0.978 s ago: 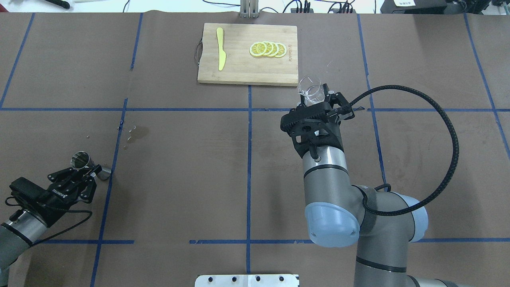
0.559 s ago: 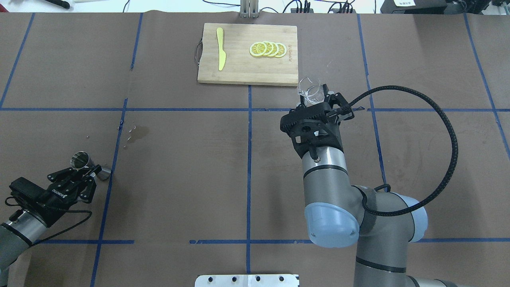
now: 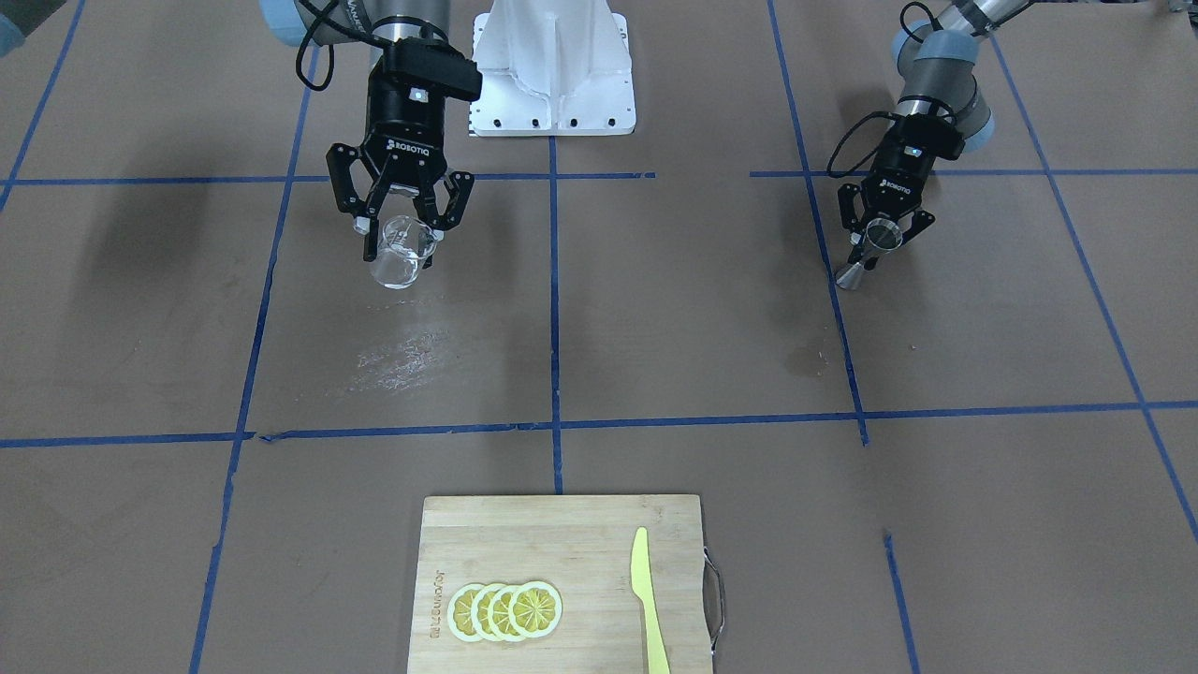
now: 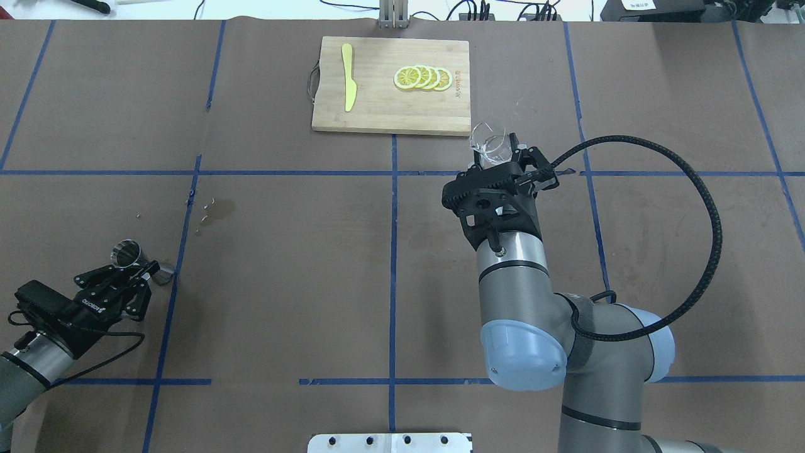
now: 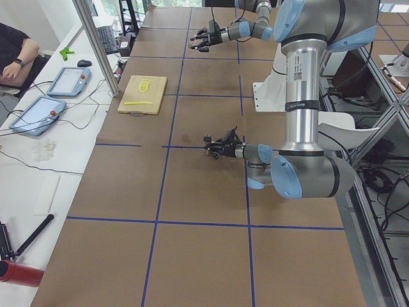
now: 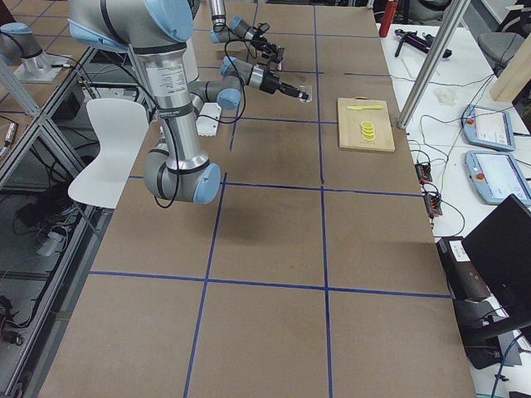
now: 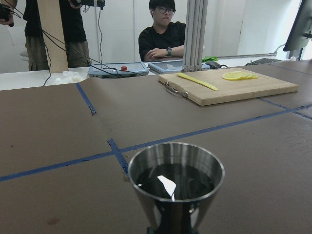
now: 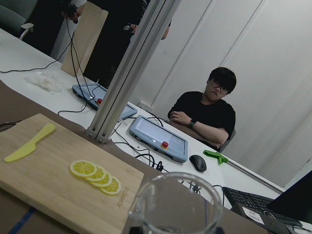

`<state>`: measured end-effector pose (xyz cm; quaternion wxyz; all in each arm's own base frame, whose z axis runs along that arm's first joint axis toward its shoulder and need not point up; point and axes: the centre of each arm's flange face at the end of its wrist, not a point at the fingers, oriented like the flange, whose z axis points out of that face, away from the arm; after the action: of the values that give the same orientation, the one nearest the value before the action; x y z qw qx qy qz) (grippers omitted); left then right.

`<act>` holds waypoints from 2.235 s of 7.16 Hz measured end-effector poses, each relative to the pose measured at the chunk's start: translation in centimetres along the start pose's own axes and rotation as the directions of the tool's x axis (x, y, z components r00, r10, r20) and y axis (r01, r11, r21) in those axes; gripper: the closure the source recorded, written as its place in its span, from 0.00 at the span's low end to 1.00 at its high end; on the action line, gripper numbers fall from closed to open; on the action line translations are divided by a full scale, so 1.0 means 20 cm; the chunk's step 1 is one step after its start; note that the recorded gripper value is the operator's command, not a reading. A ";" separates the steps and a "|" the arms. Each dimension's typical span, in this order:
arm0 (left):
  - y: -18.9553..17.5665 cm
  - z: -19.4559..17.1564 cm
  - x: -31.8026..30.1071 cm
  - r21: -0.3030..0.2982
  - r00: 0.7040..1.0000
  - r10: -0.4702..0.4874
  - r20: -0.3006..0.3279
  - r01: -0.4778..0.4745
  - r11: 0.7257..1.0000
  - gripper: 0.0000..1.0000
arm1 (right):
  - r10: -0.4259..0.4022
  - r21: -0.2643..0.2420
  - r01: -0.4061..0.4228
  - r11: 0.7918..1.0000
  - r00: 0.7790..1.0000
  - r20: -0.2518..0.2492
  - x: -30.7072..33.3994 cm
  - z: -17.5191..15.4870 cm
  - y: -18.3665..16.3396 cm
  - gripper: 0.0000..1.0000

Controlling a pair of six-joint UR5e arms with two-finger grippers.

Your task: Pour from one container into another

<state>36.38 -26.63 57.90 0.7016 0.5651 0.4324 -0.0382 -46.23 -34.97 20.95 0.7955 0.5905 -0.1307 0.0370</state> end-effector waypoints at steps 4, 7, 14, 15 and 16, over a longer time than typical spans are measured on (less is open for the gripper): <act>0.00 0.00 0.00 0.000 1.000 0.001 0.001 -0.001 1.000 0.82 | 0.002 0.000 -0.002 1.000 1.000 0.001 0.00 0.00 0.00 1.00; 0.00 0.00 0.00 0.001 1.000 -0.001 0.000 0.001 1.000 0.78 | 0.005 0.002 -0.005 1.000 1.000 0.002 0.00 0.00 0.00 1.00; 0.00 0.00 0.00 0.000 1.000 0.006 -0.001 -0.006 1.000 0.42 | 0.006 0.003 -0.006 1.000 1.000 0.002 0.00 -0.01 0.00 1.00; 0.00 0.00 0.00 0.000 1.000 0.009 0.000 -0.009 1.000 0.27 | 0.007 0.003 -0.007 1.000 1.000 0.003 0.00 -0.01 0.00 1.00; 0.00 0.00 0.00 0.001 1.000 0.010 -0.001 -0.010 1.000 0.00 | 0.007 0.002 -0.007 1.000 1.000 0.003 0.00 -0.01 0.00 1.00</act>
<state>36.32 -26.58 57.96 0.7014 0.5674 0.4299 -0.0348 -46.20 -34.88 20.85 0.7946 0.5910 -0.1338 0.0388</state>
